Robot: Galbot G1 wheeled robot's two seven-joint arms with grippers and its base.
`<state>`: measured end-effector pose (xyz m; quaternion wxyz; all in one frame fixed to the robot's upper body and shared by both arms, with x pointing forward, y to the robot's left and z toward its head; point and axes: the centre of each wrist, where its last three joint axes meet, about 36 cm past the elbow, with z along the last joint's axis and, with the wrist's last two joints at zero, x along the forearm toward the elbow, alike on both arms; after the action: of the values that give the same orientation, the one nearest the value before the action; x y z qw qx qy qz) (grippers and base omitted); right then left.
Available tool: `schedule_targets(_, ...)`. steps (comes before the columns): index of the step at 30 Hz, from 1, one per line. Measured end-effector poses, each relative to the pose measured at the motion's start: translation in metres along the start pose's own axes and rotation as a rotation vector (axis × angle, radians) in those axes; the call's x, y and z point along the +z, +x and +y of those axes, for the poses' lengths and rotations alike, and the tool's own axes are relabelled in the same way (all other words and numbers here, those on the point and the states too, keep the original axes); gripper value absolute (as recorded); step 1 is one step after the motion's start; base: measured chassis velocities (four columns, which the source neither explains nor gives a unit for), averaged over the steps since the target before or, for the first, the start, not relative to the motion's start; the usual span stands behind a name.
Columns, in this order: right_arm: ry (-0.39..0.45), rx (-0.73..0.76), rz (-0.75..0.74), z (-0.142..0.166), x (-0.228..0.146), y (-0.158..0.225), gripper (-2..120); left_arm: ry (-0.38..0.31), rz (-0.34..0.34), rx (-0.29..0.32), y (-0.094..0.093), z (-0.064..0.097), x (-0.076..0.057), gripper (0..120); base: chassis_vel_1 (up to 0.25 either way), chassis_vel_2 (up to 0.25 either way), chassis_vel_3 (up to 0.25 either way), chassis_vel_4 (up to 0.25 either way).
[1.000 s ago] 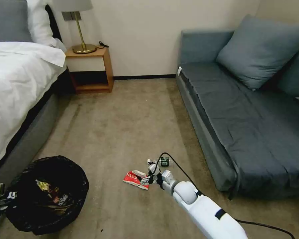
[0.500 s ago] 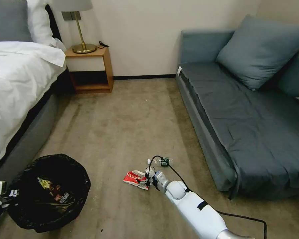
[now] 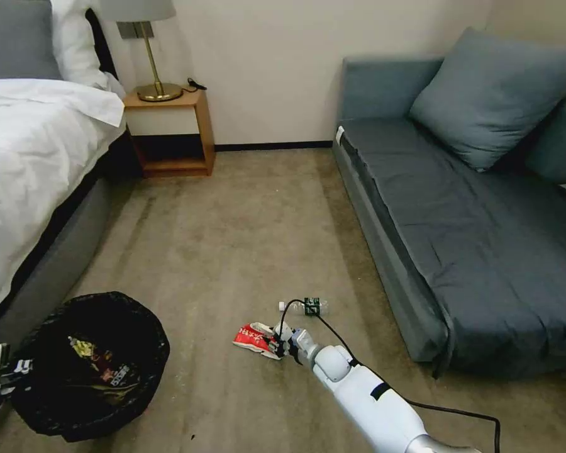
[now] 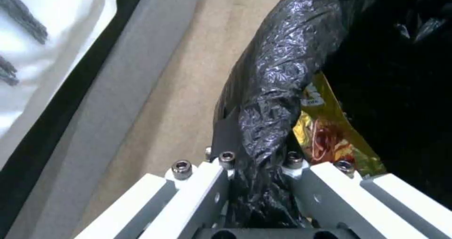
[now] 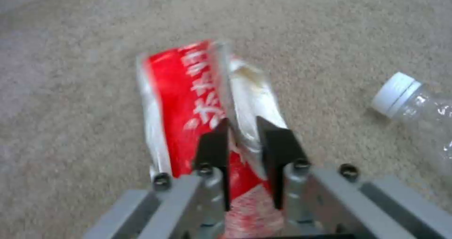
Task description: Pick up the trash bin, then pick up the garbage on the floor and place it into the trash bin.
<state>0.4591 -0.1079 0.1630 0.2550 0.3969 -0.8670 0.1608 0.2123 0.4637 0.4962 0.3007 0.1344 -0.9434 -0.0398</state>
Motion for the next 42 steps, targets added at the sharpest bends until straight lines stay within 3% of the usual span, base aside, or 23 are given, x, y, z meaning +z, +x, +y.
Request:
schedule_targets(4, 0.005, 0.003, 0.000, -0.002, 0.002, 0.002, 1, 0.001, 0.000, 0.000, 0.000, 0.000, 0.000, 3, 0.000, 0.000, 0.000, 0.000)
schedule_targets(11, -0.007, 0.016, -0.024, -0.002, 0.001, 0.013, 0, 0.000, 0.000, 0.001, 0.002, 0.000, 0.000, 3, 0.000, 0.000, 0.000, 0.000)
schedule_targets(20, -0.131, 0.079, -0.235, -0.008, -0.058, 0.080, 0, 0.003, -0.006, 0.005, 0.004, -0.001, -0.002, 3, 0.000, 0.000, 0.000, 0.000)
schedule_targets(21, -0.158, 0.096, -0.311, 0.007, -0.090, 0.097, 0, 0.005, -0.005, 0.008, 0.004, -0.003, -0.001, 3, 0.000, 0.000, 0.000, 0.000)
schedule_targets(22, -0.158, 0.096, -0.311, 0.007, -0.090, 0.097, 0, 0.005, -0.005, 0.008, 0.004, -0.003, -0.001, 3, 0.000, 0.000, 0.000, 0.000)
schedule_targets(23, -0.197, 0.061, -0.437, 0.045, -0.142, 0.123, 0, 0.005, -0.005, 0.010, 0.005, -0.005, -0.001, 3, 0.000, 0.000, 0.000, 0.000)
schedule_targets(26, -0.235, -0.034, -0.536, 0.082, -0.179, 0.137, 0, 0.005, -0.008, 0.010, 0.006, -0.007, -0.001, 3, 0.000, 0.000, 0.000, 0.000)
schedule_targets(36, -0.250, -0.253, -0.649, 0.168, -0.223, 0.098, 0, 0.015, -0.007, 0.001, 0.008, -0.006, 0.000, 3, 0.000, 0.000, 0.000, 0.000)
schedule_targets(42, -0.227, -0.330, -0.685, 0.194, -0.227, 0.094, 0, 0.015, -0.015, 0.006, 0.009, -0.008, -0.002, 3, 0.000, 0.000, 0.000, 0.000)
